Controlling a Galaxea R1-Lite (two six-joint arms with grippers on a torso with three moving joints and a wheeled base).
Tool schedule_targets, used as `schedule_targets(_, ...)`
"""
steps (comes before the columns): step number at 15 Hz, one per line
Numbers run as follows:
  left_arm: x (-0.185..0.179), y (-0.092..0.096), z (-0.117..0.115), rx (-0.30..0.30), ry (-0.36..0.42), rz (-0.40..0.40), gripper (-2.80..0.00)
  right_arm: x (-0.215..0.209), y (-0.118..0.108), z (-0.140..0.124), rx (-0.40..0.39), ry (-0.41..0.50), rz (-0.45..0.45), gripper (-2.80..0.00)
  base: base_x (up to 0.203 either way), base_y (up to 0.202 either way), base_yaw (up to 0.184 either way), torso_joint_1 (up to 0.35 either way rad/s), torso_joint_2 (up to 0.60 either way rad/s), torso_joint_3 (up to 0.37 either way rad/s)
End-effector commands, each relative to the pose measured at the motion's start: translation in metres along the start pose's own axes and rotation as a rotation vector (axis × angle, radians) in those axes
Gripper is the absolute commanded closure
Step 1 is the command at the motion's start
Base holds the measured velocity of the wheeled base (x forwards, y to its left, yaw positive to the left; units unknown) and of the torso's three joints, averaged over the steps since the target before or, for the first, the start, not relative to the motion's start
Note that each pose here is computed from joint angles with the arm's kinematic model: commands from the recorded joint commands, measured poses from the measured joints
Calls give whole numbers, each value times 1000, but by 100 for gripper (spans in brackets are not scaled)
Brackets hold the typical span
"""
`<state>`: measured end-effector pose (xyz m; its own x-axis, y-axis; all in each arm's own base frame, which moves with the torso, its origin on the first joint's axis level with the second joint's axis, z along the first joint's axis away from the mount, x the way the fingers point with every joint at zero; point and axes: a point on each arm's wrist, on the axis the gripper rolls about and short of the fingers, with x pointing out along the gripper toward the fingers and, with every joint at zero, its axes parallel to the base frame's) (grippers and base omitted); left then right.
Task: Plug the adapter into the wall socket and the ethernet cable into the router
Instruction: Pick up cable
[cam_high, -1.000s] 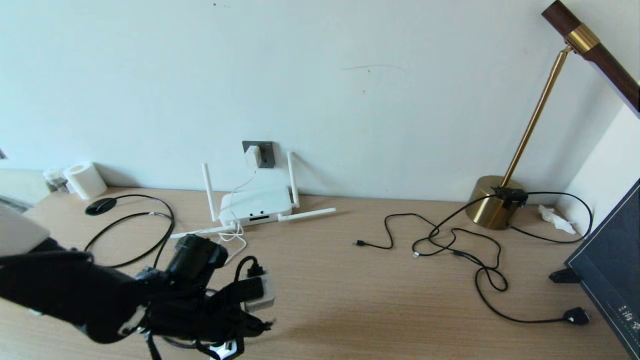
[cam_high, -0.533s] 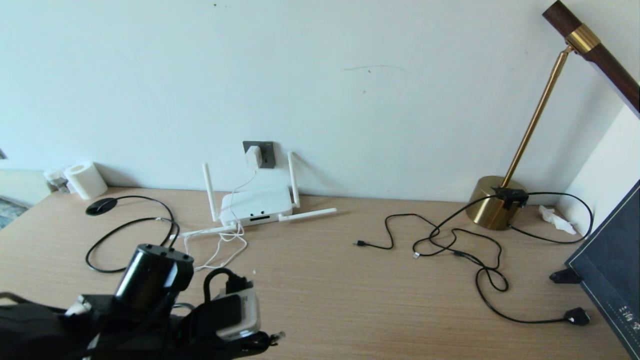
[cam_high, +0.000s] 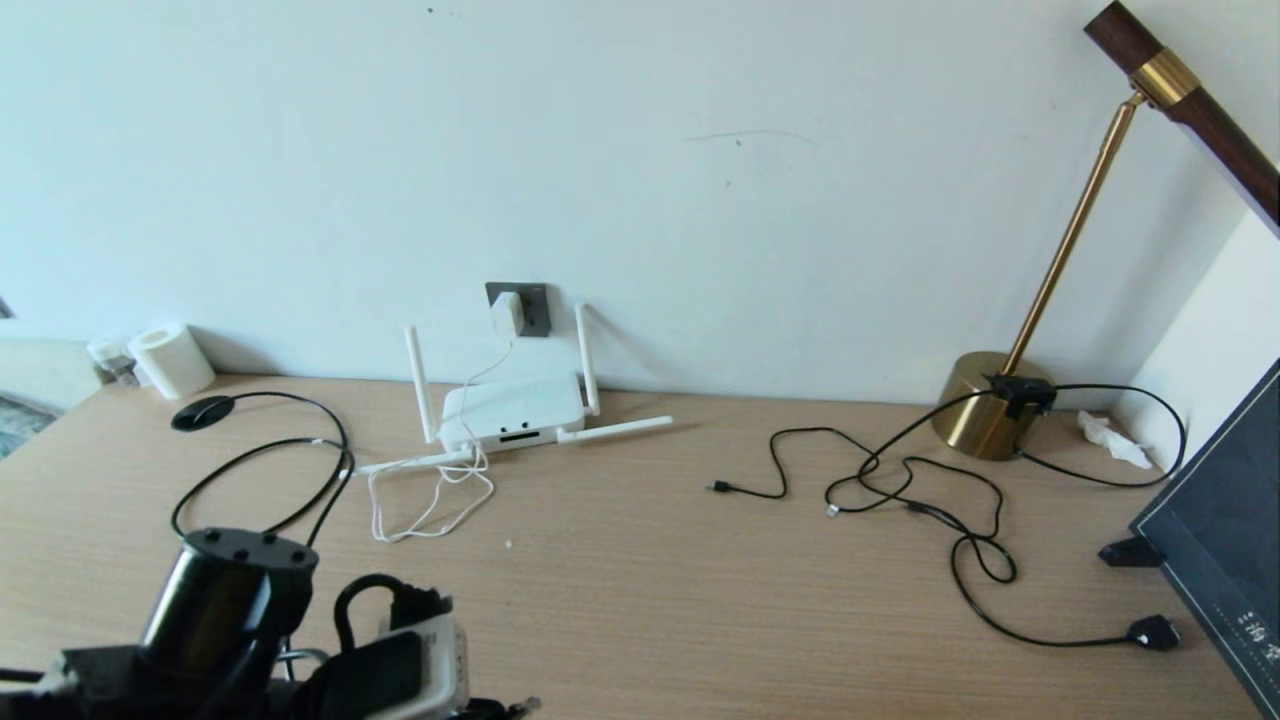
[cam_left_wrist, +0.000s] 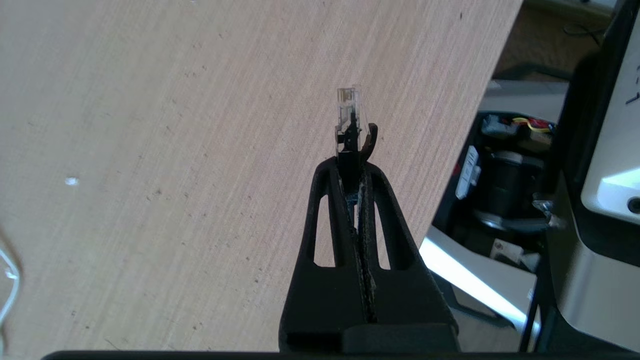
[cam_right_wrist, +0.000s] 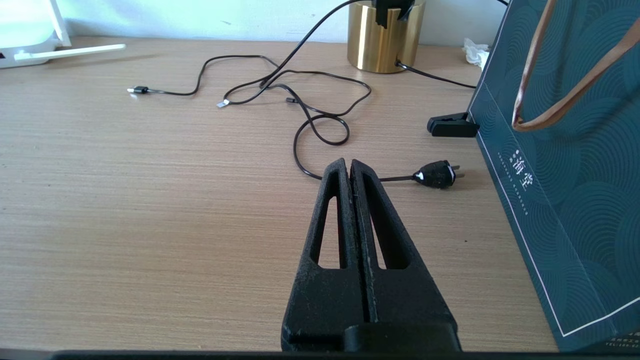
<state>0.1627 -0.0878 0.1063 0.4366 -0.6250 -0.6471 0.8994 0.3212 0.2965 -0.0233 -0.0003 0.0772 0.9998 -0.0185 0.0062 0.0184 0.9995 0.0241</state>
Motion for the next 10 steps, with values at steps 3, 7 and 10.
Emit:
schedule_targets(3,10,10,5,1,-58,34,0,0,0,0,1,0,0,0,0,0,0,0,0,0)
schedule_targets(7,41,31,9,-15,-87,61,0,0,0,0,-4,0,0,0,0,0,0,0,0,0)
schedule_targets(10,54,68,40,-16,-198,169,0,0,0,-1,-53,3,8,0,0,0,0,0,0,0)
